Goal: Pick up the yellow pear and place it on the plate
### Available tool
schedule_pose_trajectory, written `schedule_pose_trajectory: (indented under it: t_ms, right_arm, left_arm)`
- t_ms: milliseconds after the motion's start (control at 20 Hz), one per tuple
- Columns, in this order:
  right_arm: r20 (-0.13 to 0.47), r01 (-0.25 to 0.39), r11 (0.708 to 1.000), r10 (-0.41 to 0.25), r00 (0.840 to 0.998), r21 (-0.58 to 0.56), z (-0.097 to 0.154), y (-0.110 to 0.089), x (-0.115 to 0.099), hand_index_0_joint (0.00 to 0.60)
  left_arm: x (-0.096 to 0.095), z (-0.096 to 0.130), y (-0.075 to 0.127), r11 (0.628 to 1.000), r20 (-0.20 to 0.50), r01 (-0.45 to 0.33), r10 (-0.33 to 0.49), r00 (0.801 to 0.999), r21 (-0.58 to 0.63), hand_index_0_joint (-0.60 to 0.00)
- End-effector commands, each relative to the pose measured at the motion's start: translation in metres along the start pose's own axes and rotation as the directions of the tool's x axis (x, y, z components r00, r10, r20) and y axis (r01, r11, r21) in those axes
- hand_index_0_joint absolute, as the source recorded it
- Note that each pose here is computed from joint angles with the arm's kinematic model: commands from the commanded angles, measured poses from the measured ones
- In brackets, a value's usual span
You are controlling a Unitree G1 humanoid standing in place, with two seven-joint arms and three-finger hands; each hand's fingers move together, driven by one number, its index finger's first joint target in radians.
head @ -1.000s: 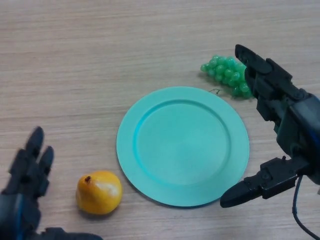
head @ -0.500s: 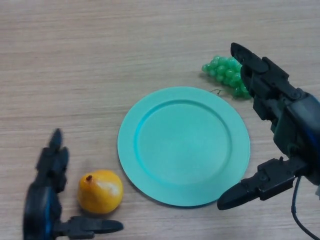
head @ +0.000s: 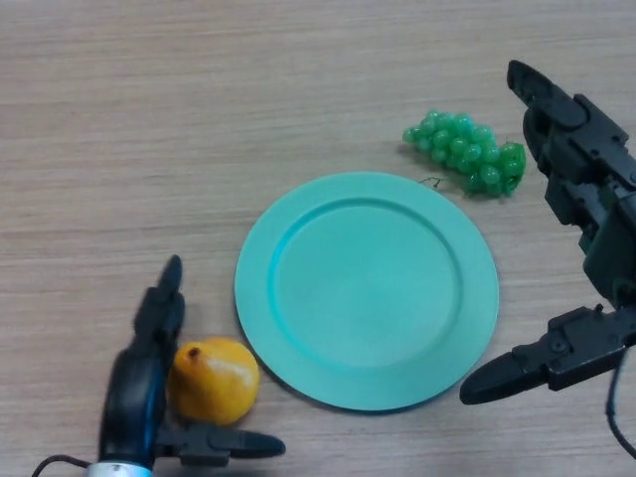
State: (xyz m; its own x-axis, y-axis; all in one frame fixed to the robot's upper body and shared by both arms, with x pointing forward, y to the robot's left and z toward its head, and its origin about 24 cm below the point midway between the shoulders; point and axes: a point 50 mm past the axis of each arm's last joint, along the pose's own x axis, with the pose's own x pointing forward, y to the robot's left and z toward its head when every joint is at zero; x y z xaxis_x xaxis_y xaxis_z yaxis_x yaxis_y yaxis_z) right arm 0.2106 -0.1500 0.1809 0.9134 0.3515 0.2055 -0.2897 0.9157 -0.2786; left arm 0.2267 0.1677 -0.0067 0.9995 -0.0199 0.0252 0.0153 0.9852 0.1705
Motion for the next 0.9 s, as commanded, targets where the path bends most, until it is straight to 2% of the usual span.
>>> schedule_pose_trajectory:
  t_ms: [50, 100, 150, 200, 250, 450, 600, 750, 800, 900]
  right_arm:
    - [0.185, 0.050, 0.997, -0.037, 0.982, -0.065, 0.026, -0.008, -0.004, 0.000]
    - [0.184, 0.051, 0.997, -0.039, 0.982, -0.064, 0.026, -0.008, -0.004, 0.000]
    - [0.182, 0.054, 0.997, -0.042, 0.982, -0.061, 0.026, -0.008, -0.004, 0.000]
    - [0.179, 0.054, 0.997, -0.043, 0.983, -0.059, 0.026, -0.009, -0.004, 0.000]
    - [0.175, 0.054, 0.997, -0.043, 0.984, -0.056, 0.026, -0.009, -0.003, 0.000]
    - [0.156, 0.042, 0.999, -0.037, 0.987, -0.030, 0.023, -0.007, -0.004, 0.000]
    - [0.170, 0.043, 0.998, -0.035, 0.985, -0.044, 0.027, -0.006, -0.003, 0.000]
    - [0.211, 0.060, 0.997, -0.048, 0.976, -0.047, 0.029, -0.007, -0.005, 0.000]
    - [0.208, 0.060, 0.997, -0.050, 0.977, -0.044, 0.030, -0.007, -0.005, 0.000]
    - [0.207, 0.066, 0.997, -0.056, 0.977, -0.041, 0.032, -0.007, -0.007, 0.000]
  left_arm:
    - [0.010, 0.022, 0.010, 0.998, 0.146, -0.050, 0.046, 0.988, 0.027, -0.101]
    - [0.010, 0.022, 0.010, 0.998, 0.143, -0.054, 0.049, 0.989, 0.033, -0.202]
    - [0.011, 0.022, 0.010, 0.997, 0.138, -0.061, 0.055, 0.989, 0.043, -0.351]
    - [0.012, 0.022, 0.010, 0.996, 0.133, -0.068, 0.060, 0.989, 0.053, -0.451]
    - [0.013, 0.022, 0.010, 0.993, 0.120, -0.073, 0.062, 0.991, 0.096, -0.600]
    - [0.003, 0.019, 0.007, 0.982, 0.078, -0.033, 0.019, 0.997, 0.186, -0.600]
    - [-0.012, 0.021, 0.003, 0.967, 0.093, 0.005, -0.030, 0.995, 0.257, -0.600]
    - [-0.025, 0.038, 0.001, 0.947, 0.178, -0.005, -0.055, 0.983, 0.321, -0.600]
    - [-0.026, 0.045, 0.000, 0.943, 0.203, -0.003, -0.069, 0.977, 0.333, -0.600]
    - [-0.025, 0.066, -0.004, 0.924, 0.324, -0.027, -0.106, 0.940, 0.380, -0.600]
